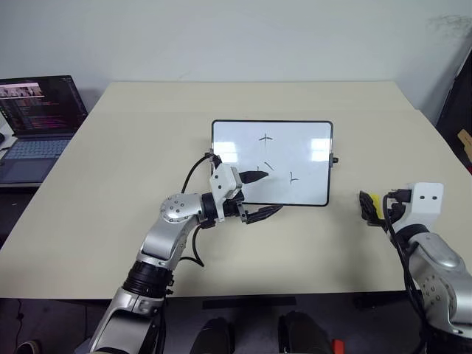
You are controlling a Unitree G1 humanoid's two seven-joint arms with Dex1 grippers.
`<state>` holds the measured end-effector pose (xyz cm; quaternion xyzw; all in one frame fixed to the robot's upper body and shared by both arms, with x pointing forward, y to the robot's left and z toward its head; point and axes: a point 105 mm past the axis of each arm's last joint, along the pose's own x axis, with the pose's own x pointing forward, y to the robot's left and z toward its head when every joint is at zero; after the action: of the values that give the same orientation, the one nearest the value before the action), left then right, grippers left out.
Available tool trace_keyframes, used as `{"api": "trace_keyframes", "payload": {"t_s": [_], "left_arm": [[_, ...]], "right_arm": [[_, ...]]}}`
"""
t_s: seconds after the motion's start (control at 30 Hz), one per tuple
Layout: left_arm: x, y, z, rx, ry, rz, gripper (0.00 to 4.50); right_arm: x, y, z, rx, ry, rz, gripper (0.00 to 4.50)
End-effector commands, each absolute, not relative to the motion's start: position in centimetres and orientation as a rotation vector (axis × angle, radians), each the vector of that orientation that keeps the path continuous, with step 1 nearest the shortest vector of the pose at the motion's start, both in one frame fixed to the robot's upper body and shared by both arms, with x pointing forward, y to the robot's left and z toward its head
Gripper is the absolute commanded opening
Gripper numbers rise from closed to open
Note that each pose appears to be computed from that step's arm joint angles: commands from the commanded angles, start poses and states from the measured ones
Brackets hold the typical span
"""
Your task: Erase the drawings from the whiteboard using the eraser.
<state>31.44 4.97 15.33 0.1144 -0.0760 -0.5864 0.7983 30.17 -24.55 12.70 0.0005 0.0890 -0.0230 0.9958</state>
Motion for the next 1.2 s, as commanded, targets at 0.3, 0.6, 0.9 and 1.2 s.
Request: {"api": "trace_keyframes", "payload": {"t_s": [0.3, 0.6, 0.9, 1.2], "left_arm": [[30.6, 4.8, 17.5, 0.323, -0.206, -1.407, 4.50], [30.6, 5.2, 17.0, 0.331, -0.206, -1.400, 4.50], [30.5, 5.4, 17.1, 0.340, -0.206, -1.398, 4.50], [31.0, 5.5, 17.5, 0.303, -0.212, -1.328, 4.50]], "right_arm": [[32.6, -26.3, 12.0, 0.015, 0.239, -0.086, 4.47], [33.5, -26.4, 10.8, 0.031, 0.265, -0.086, 4.47], [33.9, -26.9, 10.2, 0.039, 0.278, -0.097, 3.20], [33.9, -26.2, 10.5, 0.026, 0.267, -0.077, 1.13]]}}
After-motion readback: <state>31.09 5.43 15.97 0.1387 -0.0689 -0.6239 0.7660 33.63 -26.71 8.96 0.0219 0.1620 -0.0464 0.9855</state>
